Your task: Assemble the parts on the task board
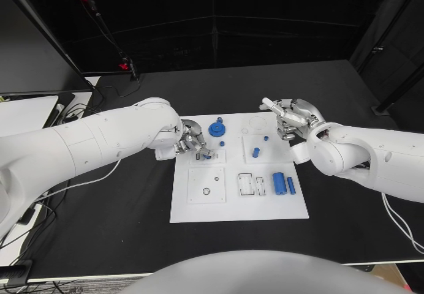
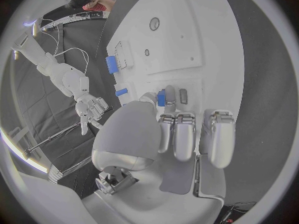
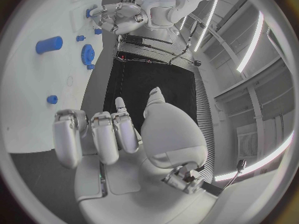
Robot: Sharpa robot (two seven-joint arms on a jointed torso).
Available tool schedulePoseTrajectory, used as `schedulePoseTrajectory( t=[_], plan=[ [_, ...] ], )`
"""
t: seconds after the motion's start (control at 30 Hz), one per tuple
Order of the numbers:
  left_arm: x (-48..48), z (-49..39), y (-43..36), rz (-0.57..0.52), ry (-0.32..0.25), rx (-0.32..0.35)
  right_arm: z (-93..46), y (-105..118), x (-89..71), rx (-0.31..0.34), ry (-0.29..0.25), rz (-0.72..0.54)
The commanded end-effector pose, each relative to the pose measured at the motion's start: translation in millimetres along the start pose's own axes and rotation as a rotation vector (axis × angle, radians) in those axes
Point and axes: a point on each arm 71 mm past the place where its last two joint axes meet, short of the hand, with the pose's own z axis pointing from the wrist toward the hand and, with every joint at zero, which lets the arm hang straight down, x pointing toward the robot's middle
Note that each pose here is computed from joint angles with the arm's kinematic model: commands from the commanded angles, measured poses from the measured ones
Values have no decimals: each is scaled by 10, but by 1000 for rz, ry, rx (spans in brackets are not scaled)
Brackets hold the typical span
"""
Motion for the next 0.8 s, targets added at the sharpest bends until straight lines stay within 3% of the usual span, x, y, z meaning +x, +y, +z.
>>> schedulePoseTrajectory(
  t=[0.03,0.8],
  plan=[
    [46,24,21,5,27,-18,0,20,15,-15,12,2],
    [57,34,53,10,38,-54,3,19,14,-15,11,2]
  ],
)
